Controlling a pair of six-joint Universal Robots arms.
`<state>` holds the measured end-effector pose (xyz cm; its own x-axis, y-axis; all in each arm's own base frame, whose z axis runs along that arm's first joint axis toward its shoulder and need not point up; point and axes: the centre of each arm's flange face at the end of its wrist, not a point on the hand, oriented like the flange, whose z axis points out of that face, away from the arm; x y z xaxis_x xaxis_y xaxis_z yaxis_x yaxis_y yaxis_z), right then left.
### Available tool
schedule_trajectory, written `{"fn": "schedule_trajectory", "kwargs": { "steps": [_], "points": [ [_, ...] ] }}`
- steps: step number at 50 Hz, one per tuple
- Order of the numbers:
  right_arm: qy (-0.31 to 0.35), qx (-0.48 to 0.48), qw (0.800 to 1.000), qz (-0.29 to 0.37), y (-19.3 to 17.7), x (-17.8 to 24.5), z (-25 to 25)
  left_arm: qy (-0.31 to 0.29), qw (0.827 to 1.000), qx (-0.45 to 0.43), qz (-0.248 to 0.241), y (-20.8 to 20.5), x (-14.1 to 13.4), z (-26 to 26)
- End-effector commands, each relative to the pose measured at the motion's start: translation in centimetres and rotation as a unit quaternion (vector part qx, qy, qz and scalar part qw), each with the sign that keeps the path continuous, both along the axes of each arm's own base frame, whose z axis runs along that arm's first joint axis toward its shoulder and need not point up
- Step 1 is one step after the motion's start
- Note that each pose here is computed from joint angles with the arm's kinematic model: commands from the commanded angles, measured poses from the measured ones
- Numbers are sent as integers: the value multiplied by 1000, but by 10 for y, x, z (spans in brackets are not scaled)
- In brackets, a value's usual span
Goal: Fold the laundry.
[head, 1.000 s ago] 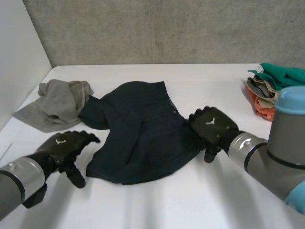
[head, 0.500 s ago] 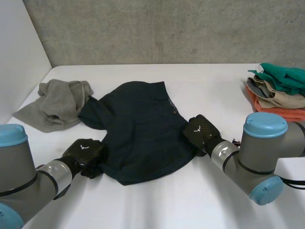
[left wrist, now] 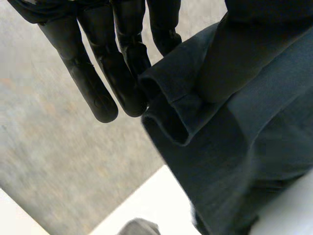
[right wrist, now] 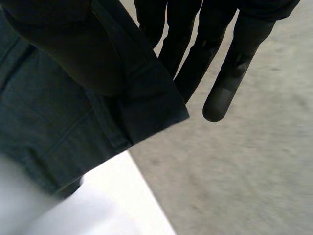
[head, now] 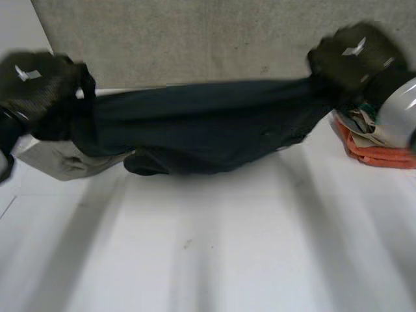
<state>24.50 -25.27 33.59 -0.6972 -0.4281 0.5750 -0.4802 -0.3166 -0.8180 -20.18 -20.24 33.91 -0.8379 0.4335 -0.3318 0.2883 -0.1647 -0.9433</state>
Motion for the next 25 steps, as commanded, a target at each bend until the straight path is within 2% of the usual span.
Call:
{"fn": "schedule_trajectory", "kwargs": {
  "steps": [1,8,14,19,20,22,23,25],
  "points": [
    [8,17,999,-26,7,-13,47,-1,1000,7,1,-3,5,35],
    [49,95,994,-28,-29,7,-10,-58,994,95,-15,-42,-23,-18],
    [65,108,991,-41,-67,28,-56,-95,993,68,18,-101,-39,-45],
    [-18,-4,997,-69,-104,48,-38,-45,996,-70,22,-143,-65,-7],
    [-62,-66,993,-72,-114,53,-19,-13,990,-137,20,-153,-73,17],
    [-106,-135,983,-68,-120,58,1,20,979,-202,19,-161,-78,40],
    [-145,-208,966,-58,-123,61,22,48,963,-265,16,-165,-81,62],
    [-181,-279,942,-47,-121,64,43,79,942,-325,13,-165,-84,84]
  ]
}}
